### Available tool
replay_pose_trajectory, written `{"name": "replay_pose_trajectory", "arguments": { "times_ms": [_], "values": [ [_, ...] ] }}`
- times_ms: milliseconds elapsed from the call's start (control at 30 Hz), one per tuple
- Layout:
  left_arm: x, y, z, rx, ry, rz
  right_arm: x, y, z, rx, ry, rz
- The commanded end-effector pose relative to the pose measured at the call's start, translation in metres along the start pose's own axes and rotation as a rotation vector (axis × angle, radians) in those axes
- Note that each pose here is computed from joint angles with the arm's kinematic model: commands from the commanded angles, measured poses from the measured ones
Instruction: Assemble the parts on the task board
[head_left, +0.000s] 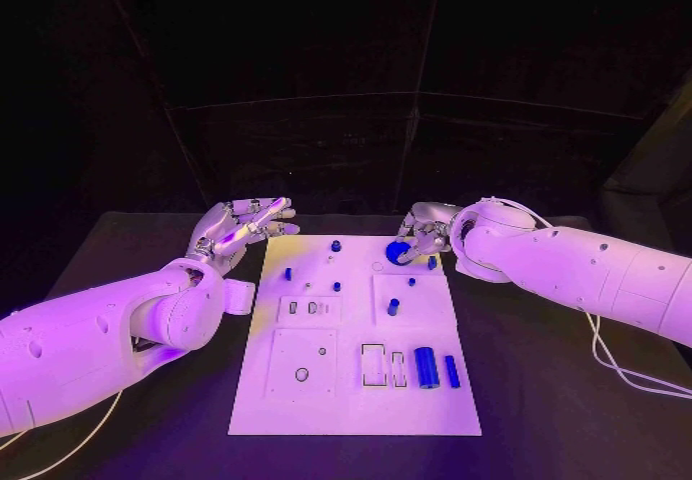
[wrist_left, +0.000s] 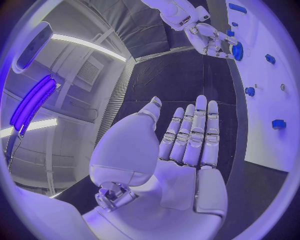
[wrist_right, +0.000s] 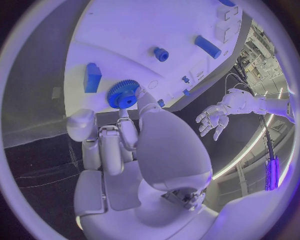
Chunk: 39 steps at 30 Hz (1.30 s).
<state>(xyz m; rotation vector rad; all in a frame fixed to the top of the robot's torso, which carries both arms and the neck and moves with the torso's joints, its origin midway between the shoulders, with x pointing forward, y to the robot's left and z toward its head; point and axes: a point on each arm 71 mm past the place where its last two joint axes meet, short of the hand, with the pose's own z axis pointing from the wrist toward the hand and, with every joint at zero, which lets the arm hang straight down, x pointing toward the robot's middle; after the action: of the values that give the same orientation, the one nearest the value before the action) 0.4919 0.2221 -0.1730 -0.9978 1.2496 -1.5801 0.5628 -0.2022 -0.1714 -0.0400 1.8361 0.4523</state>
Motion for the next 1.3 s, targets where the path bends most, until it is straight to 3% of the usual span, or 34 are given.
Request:
{"name": "replay_pose_trajectory", "arguments": {
  "times_ms": [33, 567, 867, 1300],
  "values": [
    [0.0017, -0.0012, 0.0008, 0.007, 0.015, -0.004, -0.001, 0.000, 0.001, 0.007, 0.005, -0.027],
    [0.0009, -0.0008, 0.0011, 0.004, 0.014, -0.003, -0.002, 0.002, 0.001, -0.002, -0.022, -0.055],
    [0.0009, -0.0007, 0.0011, 0.003, 0.015, -0.004, -0.007, 0.019, -0.004, -0.082, -0.138, -0.073],
    [0.0019, -0.0008, 0.0007, 0.001, 0.019, -0.006, -0.006, 0.077, -0.017, -0.230, -0.269, -0.098]
  ]
}}
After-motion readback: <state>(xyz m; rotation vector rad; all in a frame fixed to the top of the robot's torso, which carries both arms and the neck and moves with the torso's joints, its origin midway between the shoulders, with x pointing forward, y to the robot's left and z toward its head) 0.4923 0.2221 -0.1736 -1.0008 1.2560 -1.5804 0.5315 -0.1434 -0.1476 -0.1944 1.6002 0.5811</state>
